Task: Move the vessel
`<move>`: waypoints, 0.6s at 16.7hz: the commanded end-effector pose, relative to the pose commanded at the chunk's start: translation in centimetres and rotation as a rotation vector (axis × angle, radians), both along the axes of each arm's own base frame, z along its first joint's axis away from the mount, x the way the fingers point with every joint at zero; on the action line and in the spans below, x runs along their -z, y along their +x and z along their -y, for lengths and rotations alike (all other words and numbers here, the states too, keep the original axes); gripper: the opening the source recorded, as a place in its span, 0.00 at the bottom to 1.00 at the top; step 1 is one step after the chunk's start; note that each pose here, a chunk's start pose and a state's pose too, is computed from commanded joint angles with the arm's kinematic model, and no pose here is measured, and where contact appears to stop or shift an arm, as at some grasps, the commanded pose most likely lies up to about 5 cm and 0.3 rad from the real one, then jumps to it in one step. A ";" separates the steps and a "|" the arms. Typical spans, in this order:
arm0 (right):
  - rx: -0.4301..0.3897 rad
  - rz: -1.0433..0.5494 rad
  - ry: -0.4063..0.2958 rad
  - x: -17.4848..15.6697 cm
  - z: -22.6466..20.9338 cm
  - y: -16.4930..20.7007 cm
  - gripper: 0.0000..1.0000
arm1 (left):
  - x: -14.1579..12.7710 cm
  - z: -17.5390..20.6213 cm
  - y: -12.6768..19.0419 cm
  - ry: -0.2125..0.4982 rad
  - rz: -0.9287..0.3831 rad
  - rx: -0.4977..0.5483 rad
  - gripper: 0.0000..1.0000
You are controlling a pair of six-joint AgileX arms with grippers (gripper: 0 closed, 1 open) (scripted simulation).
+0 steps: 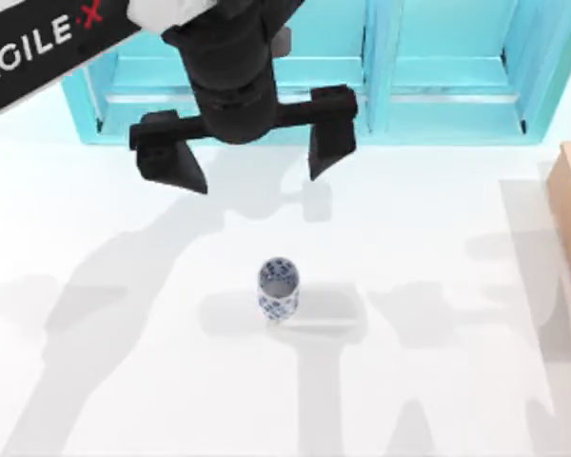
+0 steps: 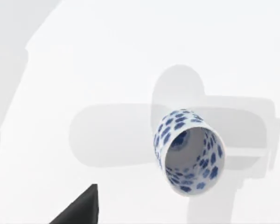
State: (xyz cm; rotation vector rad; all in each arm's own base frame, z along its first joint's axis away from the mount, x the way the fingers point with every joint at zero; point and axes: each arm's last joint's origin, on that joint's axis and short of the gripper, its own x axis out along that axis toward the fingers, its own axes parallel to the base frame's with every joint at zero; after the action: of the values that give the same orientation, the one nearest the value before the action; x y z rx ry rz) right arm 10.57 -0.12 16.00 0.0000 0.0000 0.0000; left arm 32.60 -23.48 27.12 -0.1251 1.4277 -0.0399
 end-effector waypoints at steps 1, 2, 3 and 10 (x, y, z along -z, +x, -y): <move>0.000 0.000 0.000 0.0 0.0 0.0 1.00 | 0.9 1.2 0.1 0.027 -0.039 0.009 1.00; 0.000 0.000 0.000 0.0 0.0 0.0 1.00 | 1.7 2.3 0.1 0.052 -0.073 0.021 1.00; 0.000 0.000 0.000 0.0 0.0 0.0 1.00 | 2.4 3.3 -0.1 0.074 -0.101 0.037 1.00; 0.000 0.000 0.000 0.0 0.0 0.0 1.00 | 3.3 4.9 -0.8 0.108 -0.141 0.075 1.00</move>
State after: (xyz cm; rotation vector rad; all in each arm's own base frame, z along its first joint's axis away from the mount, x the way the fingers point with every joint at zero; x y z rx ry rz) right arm 10.57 -0.12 16.00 0.0000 0.0000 0.0000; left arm 31.83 -28.39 23.80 0.0157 1.5716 -0.0157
